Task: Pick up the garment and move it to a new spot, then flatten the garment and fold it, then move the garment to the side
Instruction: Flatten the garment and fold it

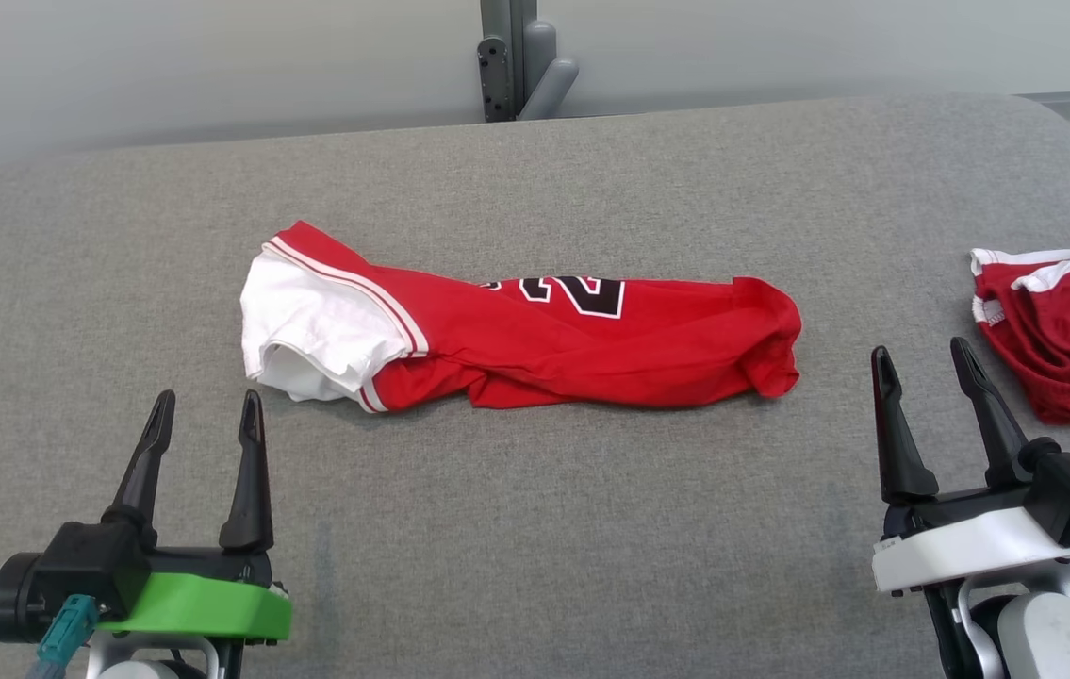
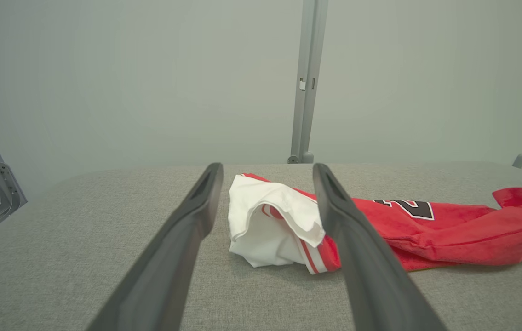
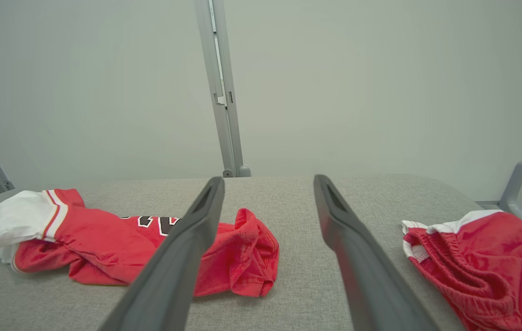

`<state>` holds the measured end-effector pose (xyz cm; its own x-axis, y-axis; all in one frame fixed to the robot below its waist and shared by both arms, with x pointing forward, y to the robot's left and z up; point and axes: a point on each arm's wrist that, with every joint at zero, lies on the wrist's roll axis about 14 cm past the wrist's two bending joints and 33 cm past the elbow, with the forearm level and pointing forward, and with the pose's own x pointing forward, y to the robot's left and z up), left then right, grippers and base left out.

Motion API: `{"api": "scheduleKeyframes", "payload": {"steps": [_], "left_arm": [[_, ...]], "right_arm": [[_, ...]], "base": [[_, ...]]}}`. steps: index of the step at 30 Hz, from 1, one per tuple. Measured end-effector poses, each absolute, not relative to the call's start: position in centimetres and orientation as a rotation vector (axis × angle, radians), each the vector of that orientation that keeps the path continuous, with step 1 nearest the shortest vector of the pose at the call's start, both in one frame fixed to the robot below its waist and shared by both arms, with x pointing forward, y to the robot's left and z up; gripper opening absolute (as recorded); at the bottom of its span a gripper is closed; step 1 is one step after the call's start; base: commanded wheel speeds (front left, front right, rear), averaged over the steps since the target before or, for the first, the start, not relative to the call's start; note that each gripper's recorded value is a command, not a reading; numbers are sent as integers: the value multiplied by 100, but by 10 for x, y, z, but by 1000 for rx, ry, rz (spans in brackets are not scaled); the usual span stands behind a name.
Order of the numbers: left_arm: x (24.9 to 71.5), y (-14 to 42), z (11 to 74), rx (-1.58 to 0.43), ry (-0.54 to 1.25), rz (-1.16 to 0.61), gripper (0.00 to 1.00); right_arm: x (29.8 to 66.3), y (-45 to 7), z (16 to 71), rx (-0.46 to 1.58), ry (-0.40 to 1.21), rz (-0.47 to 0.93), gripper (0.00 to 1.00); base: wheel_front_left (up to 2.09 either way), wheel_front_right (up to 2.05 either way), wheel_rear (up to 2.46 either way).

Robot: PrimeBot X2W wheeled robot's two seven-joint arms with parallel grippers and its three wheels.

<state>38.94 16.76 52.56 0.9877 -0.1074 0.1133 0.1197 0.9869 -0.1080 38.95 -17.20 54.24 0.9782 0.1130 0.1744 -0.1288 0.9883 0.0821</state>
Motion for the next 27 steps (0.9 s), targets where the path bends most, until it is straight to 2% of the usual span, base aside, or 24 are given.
{"api": "scheduleKeyframes", "payload": {"steps": [7, 12, 20, 27], "left_arm": [[391, 167, 524, -122, -100, -116, 100], [405, 146, 527, -131, -76, -198, 100], [421, 103, 478, -165, 160, -340, 100], [436, 100, 438, -187, 275, -330, 100]], "right_arm": [[391, -171, 540, 104, -163, 120, 100], [396, -171, 535, 109, -152, 118, 100], [408, -165, 527, 121, -132, 128, 100], [411, -176, 512, 128, -99, 89, 100]], "base": [[0, 0, 0], [0, 0, 0], [0, 0, 0], [0, 0, 0]]}}
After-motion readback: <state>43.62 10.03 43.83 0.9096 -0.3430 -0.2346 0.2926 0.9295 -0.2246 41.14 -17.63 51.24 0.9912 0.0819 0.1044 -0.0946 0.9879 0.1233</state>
